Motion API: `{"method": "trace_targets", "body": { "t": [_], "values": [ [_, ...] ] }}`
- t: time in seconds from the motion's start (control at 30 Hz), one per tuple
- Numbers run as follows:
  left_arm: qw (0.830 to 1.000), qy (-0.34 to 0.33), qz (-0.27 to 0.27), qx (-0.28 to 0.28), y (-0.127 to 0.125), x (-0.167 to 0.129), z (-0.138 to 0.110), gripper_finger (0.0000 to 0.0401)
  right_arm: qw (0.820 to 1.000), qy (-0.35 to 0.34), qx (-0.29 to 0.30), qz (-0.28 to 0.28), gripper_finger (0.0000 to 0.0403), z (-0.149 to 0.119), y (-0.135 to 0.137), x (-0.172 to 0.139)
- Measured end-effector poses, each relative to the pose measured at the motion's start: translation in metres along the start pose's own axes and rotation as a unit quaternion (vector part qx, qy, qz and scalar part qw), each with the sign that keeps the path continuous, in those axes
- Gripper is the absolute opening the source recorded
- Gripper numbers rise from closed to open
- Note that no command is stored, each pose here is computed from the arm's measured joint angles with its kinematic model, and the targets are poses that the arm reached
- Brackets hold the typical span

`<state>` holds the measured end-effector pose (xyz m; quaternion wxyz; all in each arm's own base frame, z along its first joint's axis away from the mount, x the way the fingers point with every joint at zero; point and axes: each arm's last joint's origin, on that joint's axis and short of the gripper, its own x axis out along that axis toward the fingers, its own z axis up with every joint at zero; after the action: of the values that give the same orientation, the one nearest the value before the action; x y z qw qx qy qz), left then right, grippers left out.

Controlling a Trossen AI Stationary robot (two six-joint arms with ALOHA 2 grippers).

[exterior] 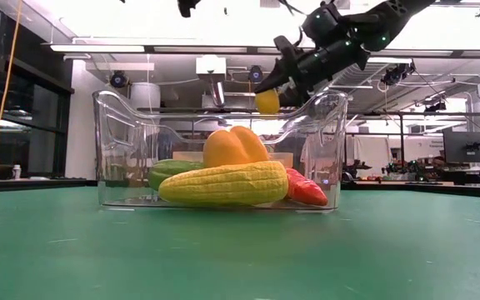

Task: Sort produce into baskets
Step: Put the top yellow lemon into the orange bin, then put the green chili pepper into the transparent bin

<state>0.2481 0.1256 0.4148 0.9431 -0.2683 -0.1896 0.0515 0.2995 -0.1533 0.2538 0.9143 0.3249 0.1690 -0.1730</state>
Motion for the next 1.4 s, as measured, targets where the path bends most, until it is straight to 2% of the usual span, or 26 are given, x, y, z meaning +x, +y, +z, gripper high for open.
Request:
{"method": "trace_targets", "body": {
  "t": [0.2,0.43,0.53,0.63,0.83,0.9,1.03,1.1,1.17,1.27,1.33,1.4],
  "values": [
    [1.0,0.009,-0.013,-0.004,-0.002,-0.001,0.0,0.0388,1.0,0.003,-0.003,0.005,0.017,-0.002,0.004,0.001],
    [0.996,0.044,-0.08,0.001,-0.015,-0.009,0.006,0.0388,1.0,0.007,-0.006,0.017,0.018,-0.005,0.011,0.002],
    [0.992,0.061,-0.106,0.001,-0.021,-0.014,0.008,0.0388,0.999,-0.003,-0.024,0.028,0.0216,-0.003,0.013,0.002],
    [0.989,0.076,-0.123,-0.001,-0.028,-0.02,0.011,0.0388,0.999,-0.017,-0.026,0.03,0.0271,-0.001,0.014,0.002],
    [0.985,0.117,-0.124,-0.01,-0.041,-0.036,0.013,0.0388,0.999,-0.038,-0.011,0.005,0.0385,0.001,0.013,0.002],
    [0.983,0.137,-0.122,-0.009,-0.047,-0.042,0.011,0.0388,0.999,-0.045,0.005,0.005,0.039,0.002,0.013,0.002],
    [0.973,0.21,-0.092,-0.016,-0.055,-0.055,-0.004,0.0388,0.997,-0.066,0.04,0.022,0.0366,0.009,0.014,0.001],
    [0.962,0.267,-0.051,-0.021,-0.058,-0.062,-0.02,0.0388,0.996,-0.07,0.053,0.034,0.0362,0.015,0.018,-0.001],
    [0.941,0.338,-0.009,-0.016,-0.061,-0.07,-0.04,0.0388,0.994,-0.073,0.054,0.053,0.036,0.02,0.027,-0.002],
    [0.89,0.453,0.056,0.006,-0.069,-0.085,-0.076,0.0388,0.993,-0.068,0.039,0.091,0.036,0.025,0.044,-0.003],
    [0.86,0.506,0.07,0.012,-0.075,-0.095,-0.102,0.0388,0.991,-0.071,0.031,0.109,0.036,0.028,0.057,-0.004],
    [0.835,0.547,0.058,0.005,-0.084,-0.106,-0.127,0.0388,0.989,-0.074,0.015,0.13,0.036,0.033,0.07,-0.006]
  ]
}}
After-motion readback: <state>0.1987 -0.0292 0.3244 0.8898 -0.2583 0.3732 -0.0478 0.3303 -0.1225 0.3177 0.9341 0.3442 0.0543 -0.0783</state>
